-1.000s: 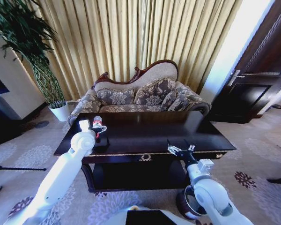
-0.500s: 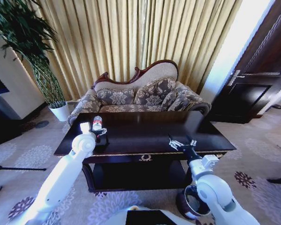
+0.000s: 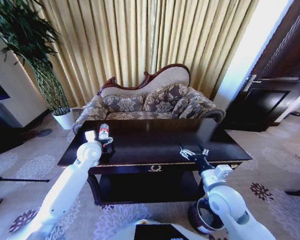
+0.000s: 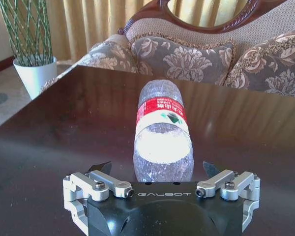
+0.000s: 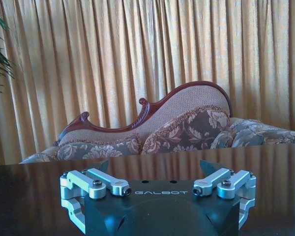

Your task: Move to the front of the table and place the trash on the table into the trash bin.

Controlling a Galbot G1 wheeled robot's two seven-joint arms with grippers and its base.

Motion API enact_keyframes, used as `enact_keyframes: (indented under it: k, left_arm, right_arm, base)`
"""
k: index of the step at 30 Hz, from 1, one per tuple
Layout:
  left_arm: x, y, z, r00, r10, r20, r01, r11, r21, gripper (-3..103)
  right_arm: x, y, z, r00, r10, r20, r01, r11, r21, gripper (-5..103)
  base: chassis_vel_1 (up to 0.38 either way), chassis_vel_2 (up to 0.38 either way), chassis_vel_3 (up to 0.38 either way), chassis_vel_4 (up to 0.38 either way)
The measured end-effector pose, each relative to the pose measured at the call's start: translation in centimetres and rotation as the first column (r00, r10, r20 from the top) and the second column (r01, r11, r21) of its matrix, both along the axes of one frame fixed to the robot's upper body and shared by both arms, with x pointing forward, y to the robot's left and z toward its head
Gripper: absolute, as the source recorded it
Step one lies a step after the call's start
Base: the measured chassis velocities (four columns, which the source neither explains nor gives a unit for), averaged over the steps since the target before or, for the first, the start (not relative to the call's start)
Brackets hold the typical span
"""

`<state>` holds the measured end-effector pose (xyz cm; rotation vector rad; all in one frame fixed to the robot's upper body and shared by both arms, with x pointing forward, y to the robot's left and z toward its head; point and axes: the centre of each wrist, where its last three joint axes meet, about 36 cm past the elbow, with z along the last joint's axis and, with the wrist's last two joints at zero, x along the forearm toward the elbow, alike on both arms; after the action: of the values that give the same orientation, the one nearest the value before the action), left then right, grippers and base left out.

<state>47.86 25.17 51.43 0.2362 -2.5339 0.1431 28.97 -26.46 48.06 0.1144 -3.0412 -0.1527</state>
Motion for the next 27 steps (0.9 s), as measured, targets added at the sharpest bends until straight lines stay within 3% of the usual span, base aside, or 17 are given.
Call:
enact_keyframes:
  k: [4, 11, 13, 16, 22, 27]
  left_arm:
    - [0.2, 0.1, 0.1, 1.0, -0.006, 0.011, 0.006, 1.0, 0.013, 102]
    - [0.7, 0.3, 0.3, 1.0, -0.014, 0.019, 0.014, 1.0, 0.011, 72]
    - [0.7, 0.3, 0.3, 1.0, -0.015, 0.019, 0.015, 1.0, 0.01, 72]
    - [0.7, 0.2, 0.3, 1.0, -0.018, 0.021, 0.018, 1.0, 0.006, 55]
    - [0.7, 0.0, 0.4, 0.999, -0.024, 0.028, 0.024, 1.0, 0.0, 44]
    - [0.3, 0.1, -0.3, 0.99, -0.061, 0.128, 0.053, 0.996, 0.067, 32]
  right_arm:
    - [0.1, -0.1, -0.1, 1.0, -0.001, -0.001, 0.001, 1.0, -0.002, 100]
    - [0.4, 0.0, -0.1, 1.0, 0.0, 0.005, 0.0, 1.0, 0.002, 100]
    - [0.5, -0.1, -0.1, 1.0, 0.001, 0.007, -0.001, 1.0, 0.002, 100]
    - [0.7, -0.3, 0.2, 1.0, 0.003, 0.017, -0.002, 1.0, -0.004, 100]
    - [1.0, -0.6, 0.4, 1.0, -0.001, 0.026, 0.001, 1.0, -0.011, 100]
    - [2.0, -1.0, 1.2, 0.999, 0.015, 0.047, -0.014, 1.0, -0.013, 100]
  base:
    - [0.0, 0.0, 0.0, 0.0]
    - [0.0, 0.0, 0.0, 0.0]
    - [0.0, 0.0, 0.0, 0.0]
    - [0.0, 0.0, 0.0, 0.0]
    - [0.0, 0.0, 0.0, 0.0]
    - [0.0, 0.0, 0.0, 0.0]
